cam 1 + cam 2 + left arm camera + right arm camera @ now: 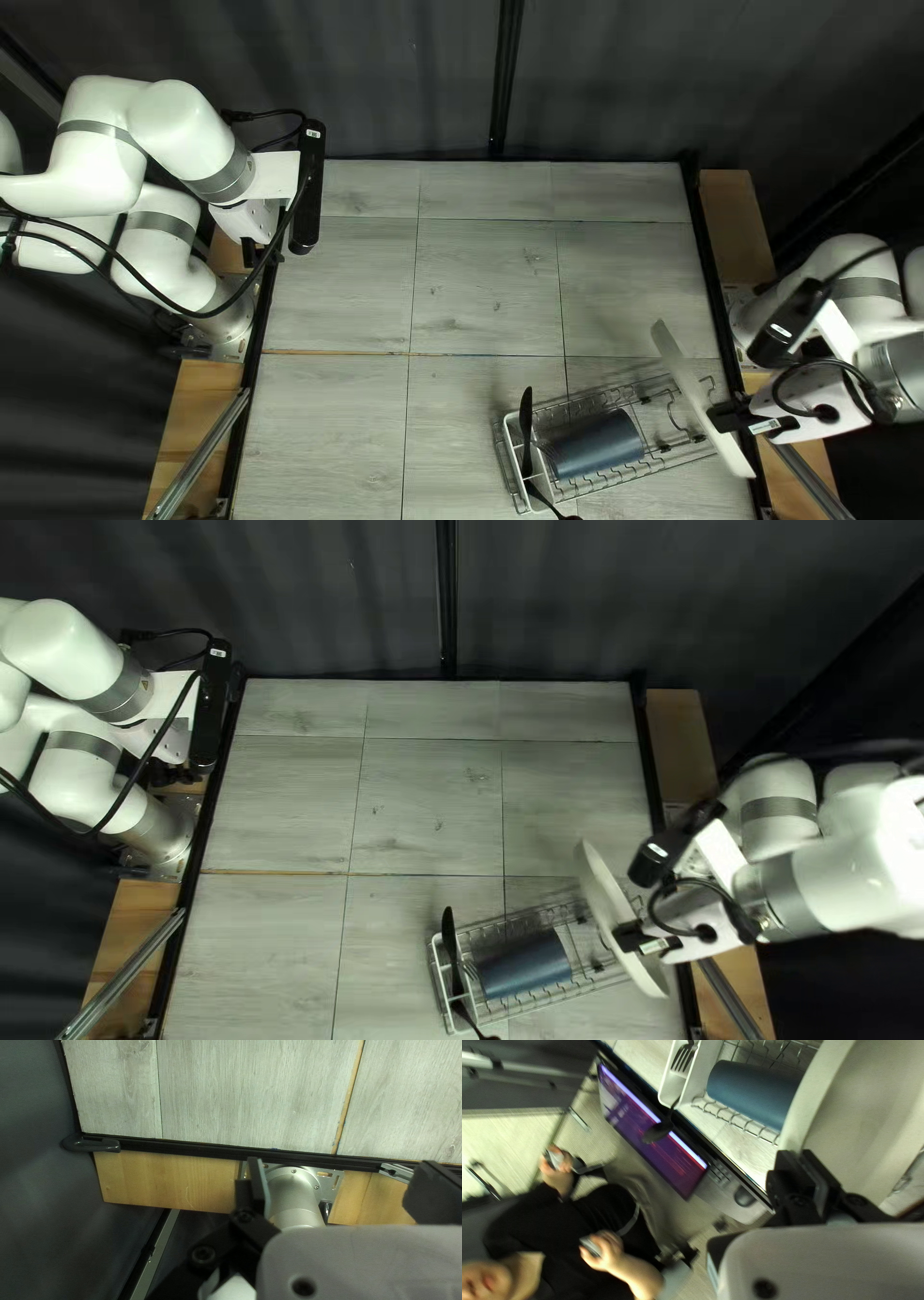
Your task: Pick up and place plate onto table. Place down one fork to the left of the plate. Place spoon and knife to the right of the plate. Place cup above the knife and spoon
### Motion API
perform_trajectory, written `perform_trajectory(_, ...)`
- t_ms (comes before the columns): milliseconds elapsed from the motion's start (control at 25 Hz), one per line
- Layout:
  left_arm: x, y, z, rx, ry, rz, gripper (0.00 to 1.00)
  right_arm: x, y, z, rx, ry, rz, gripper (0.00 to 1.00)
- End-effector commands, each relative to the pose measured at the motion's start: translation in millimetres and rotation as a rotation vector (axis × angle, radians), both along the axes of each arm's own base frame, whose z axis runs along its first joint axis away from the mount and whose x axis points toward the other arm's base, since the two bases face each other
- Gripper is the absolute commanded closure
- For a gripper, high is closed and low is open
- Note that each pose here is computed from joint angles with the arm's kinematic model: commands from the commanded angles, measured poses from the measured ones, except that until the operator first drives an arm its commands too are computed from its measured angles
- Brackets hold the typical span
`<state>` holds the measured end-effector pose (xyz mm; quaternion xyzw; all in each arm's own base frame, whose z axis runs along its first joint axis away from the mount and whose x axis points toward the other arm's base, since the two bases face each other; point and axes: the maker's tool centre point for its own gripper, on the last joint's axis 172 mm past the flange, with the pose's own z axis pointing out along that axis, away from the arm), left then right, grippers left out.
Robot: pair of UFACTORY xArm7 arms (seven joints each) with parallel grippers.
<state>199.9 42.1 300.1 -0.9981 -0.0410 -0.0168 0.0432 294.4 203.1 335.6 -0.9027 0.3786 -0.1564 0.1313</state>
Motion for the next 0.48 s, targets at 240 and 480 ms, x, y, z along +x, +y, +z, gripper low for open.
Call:
perform_trajectory(240, 0.0, 0.0, 0.0, 0.0, 0.0, 0.0, 0.0, 49.8, -87.9, 6.0, -0.083, 0.196, 0.282, 1.0)
perform_trajectory(480, 0.0, 0.0, 0.0, 0.0, 0.0, 0.0, 0.0, 87.4, -125.4, -7.0, -0.13, 0.241, 0.451, 1.0)
